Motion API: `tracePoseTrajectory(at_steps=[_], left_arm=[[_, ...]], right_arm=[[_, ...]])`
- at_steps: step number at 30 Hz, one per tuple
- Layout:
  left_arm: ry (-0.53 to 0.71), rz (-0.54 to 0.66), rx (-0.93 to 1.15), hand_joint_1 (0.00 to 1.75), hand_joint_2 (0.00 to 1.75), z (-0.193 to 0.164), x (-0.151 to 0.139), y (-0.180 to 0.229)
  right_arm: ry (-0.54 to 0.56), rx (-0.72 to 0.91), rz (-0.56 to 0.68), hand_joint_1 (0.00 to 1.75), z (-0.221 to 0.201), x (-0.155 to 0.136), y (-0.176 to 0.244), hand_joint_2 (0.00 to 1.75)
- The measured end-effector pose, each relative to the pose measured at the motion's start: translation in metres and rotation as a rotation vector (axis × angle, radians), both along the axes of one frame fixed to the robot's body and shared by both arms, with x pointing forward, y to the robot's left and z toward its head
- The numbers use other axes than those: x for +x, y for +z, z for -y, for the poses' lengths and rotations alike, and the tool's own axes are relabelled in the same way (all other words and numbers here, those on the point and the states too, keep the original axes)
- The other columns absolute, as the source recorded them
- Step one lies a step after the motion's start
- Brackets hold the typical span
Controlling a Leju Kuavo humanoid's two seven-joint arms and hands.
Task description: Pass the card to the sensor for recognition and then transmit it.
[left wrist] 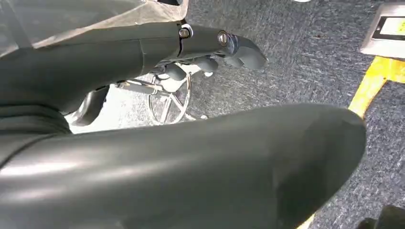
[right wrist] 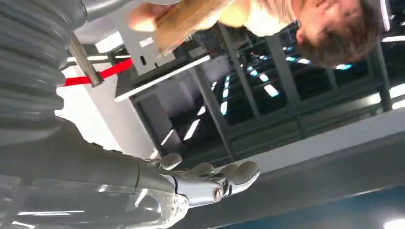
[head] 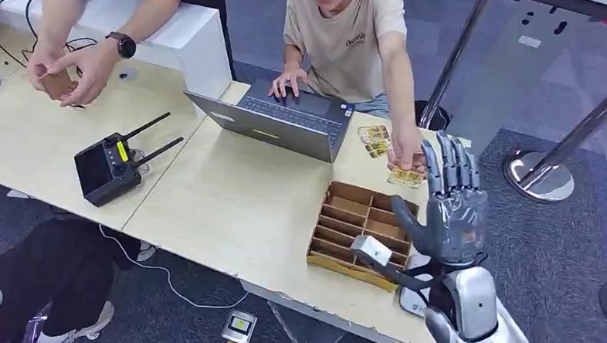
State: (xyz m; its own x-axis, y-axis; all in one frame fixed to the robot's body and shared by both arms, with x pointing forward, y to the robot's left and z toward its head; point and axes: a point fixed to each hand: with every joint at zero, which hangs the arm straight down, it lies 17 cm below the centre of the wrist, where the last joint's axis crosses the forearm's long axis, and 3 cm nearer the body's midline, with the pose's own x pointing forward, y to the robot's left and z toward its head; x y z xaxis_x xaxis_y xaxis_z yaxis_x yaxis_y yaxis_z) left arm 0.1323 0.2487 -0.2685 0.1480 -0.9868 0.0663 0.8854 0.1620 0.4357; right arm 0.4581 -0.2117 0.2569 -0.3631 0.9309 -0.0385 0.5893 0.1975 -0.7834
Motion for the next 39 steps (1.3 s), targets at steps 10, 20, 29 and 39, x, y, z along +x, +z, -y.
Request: tracePoseTrajectory(at_steps=[10,20,29,39], left_arm=[[-0.008,0.001,0.003,0.00,0.00,0.002,0.000,0.000],[-0.012,0.002,0.002,0.00,0.00,0.003,0.000,0.000],[-0.016,0.003,0.002,0.00,0.00,0.003,0.000,0.000],[-0.019,0.004,0.003,0.00,0.00,0.003,0.001,0.000]], right_arm=[[0.009,-0.031,-0.072,1.57,-0.002,0.023,-0.023,1.75],[0.023,-0.049,-0.136,1.75,-0.007,0.029,-0.048,1.75],[0.039,-0.049,-0.166,1.75,-0.012,0.031,-0.058,1.75],[0.054,-0.056,-0.187,1.75,-0.018,0.031,-0.068,1.75]])
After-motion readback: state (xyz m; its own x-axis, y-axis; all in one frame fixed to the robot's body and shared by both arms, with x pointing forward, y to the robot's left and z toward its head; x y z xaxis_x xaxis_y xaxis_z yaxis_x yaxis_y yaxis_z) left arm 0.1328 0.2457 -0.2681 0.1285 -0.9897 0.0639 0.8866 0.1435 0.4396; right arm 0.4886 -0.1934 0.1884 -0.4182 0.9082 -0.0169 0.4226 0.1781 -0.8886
